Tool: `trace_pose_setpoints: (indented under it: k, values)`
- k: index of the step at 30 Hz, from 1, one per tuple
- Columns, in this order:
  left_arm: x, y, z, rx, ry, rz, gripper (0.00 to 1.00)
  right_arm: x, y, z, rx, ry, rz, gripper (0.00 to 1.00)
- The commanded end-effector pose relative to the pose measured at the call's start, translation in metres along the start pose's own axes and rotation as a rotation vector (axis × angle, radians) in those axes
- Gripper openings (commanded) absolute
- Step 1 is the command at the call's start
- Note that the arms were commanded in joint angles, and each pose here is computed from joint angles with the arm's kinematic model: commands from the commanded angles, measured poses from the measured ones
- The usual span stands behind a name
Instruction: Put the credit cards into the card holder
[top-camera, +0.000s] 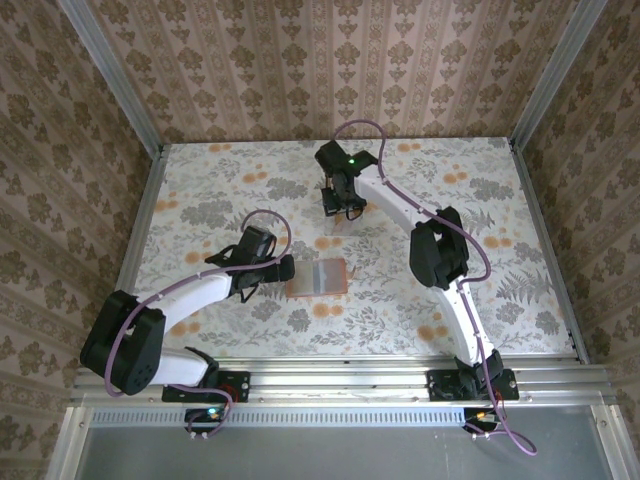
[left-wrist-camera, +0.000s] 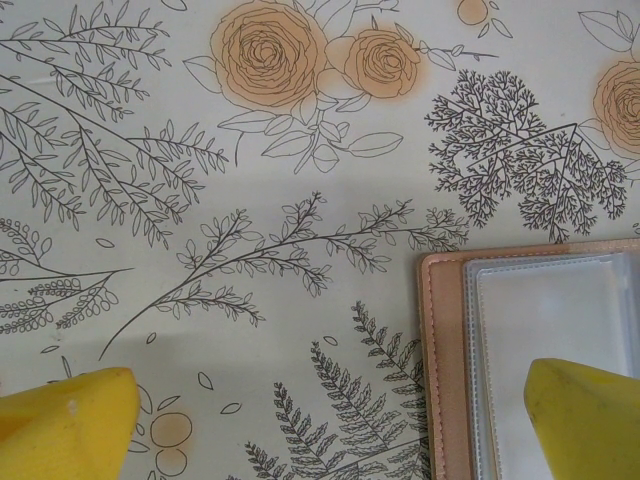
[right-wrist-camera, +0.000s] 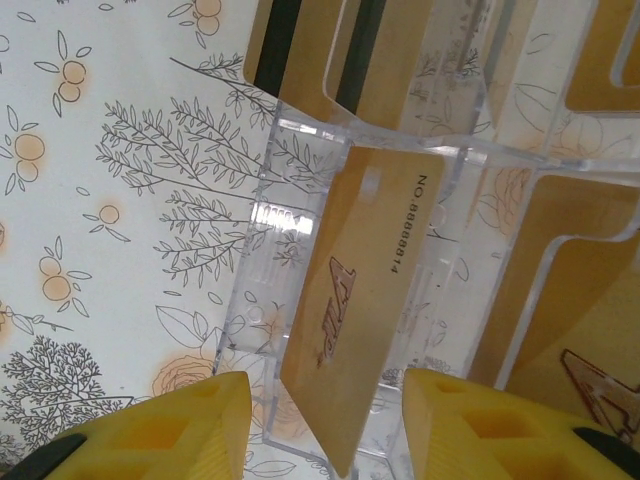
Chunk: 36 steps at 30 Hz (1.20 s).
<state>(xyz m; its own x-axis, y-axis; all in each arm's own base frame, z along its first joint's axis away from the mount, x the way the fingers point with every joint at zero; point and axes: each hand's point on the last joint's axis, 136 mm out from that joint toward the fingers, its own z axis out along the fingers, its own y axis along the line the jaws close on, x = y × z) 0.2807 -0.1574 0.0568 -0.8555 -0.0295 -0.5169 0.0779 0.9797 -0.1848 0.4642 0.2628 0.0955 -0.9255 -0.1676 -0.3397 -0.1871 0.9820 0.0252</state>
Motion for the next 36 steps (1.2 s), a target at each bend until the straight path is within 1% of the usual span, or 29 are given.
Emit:
trace_pose_setpoints:
  k: [1,5,16,33,36]
  values:
    - [-0.006,-0.003,-0.002,0.001,-0.024,0.020,1.00,0.007,0.002,0.007,0.001,0.044,-0.007,0.46]
    - [-0.004,-0.002,-0.001,-0.002,-0.021,0.019,1.00,0.006,0.007,0.006,-0.018,0.042,-0.004,0.44]
    - [-0.001,0.001,0.001,-0.006,-0.018,0.017,1.00,0.000,0.019,0.000,-0.073,0.023,0.003,0.36]
    - [0.000,0.003,0.003,-0.007,-0.015,0.016,1.00,-0.001,0.014,0.016,-0.085,0.042,0.053,0.30]
    - [0.001,0.003,0.003,-0.008,-0.015,0.015,1.00,-0.001,0.012,0.019,-0.088,0.049,0.062,0.27]
